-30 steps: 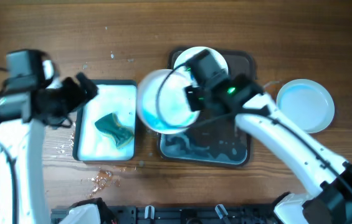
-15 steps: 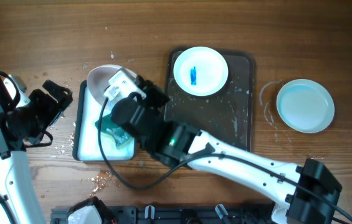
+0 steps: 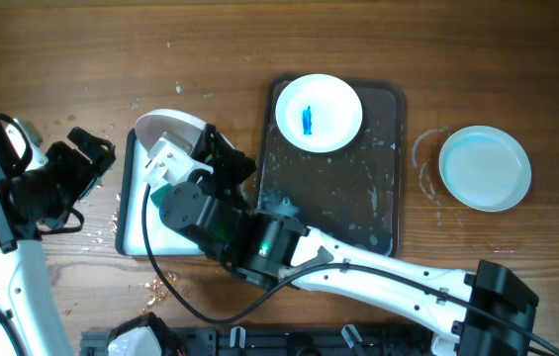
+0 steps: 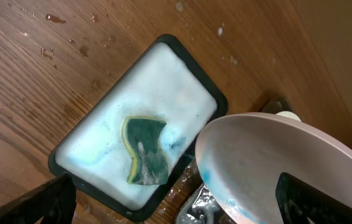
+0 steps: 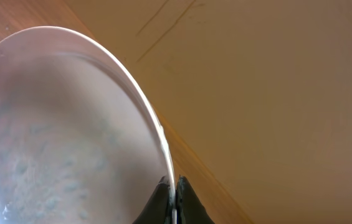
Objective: Clean dirty plates on tray and stack at the side
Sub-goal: 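Lift the second plate with the right gripper and dip it in soapy tray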
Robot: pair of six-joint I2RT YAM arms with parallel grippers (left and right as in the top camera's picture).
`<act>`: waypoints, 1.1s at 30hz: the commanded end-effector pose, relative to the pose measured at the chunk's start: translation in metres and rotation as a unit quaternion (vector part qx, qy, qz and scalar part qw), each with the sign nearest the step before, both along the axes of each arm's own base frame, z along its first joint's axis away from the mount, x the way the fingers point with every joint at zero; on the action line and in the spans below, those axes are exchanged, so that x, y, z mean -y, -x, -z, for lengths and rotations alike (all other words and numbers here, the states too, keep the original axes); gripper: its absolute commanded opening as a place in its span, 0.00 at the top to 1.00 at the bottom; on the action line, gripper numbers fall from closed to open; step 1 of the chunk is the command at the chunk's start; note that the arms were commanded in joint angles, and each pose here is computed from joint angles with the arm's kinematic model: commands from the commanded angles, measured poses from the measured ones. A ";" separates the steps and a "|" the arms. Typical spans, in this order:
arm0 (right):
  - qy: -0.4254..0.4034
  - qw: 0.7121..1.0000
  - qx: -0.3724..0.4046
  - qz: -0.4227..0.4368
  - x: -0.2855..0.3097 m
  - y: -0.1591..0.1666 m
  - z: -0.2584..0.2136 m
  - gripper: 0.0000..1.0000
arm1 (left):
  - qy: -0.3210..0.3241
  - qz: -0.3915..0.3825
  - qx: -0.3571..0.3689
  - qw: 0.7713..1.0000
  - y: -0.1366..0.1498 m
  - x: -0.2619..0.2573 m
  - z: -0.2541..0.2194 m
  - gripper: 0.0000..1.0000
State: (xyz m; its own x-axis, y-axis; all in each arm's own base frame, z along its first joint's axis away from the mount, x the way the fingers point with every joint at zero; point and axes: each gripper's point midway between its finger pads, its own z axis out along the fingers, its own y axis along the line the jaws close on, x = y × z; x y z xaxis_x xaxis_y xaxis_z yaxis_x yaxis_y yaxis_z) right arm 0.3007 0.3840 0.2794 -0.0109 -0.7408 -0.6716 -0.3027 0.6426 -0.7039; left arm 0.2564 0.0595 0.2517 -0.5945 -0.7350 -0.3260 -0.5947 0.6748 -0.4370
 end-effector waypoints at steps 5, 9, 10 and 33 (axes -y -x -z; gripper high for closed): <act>-0.004 1.000 0.009 -0.002 -0.006 0.008 -0.007 0.96 | 0.001 0.002 0.012 1.000 -0.001 0.000 -0.007 0.00; 0.016 1.000 0.014 -0.009 -0.008 0.010 -0.008 0.96 | 0.001 0.002 0.012 1.000 -0.001 0.000 -0.007 0.00; 0.027 0.999 0.020 -0.014 -0.009 0.011 -0.009 0.96 | 0.001 0.002 0.012 1.000 -0.001 0.000 -0.007 0.00; 0.044 0.998 0.043 -0.026 -0.017 0.015 -0.019 0.96 | 0.001 0.002 0.012 1.000 -0.001 0.000 -0.007 0.00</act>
State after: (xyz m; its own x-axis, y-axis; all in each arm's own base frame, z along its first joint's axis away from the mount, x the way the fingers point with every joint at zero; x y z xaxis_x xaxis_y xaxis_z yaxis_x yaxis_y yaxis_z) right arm 0.2865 0.3993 0.2937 0.0887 -0.8016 -0.5912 -0.2872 0.5477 -0.7858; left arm 0.2564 0.0595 0.2517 -0.5945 -0.7350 -0.3260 -0.5947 0.6748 -0.4370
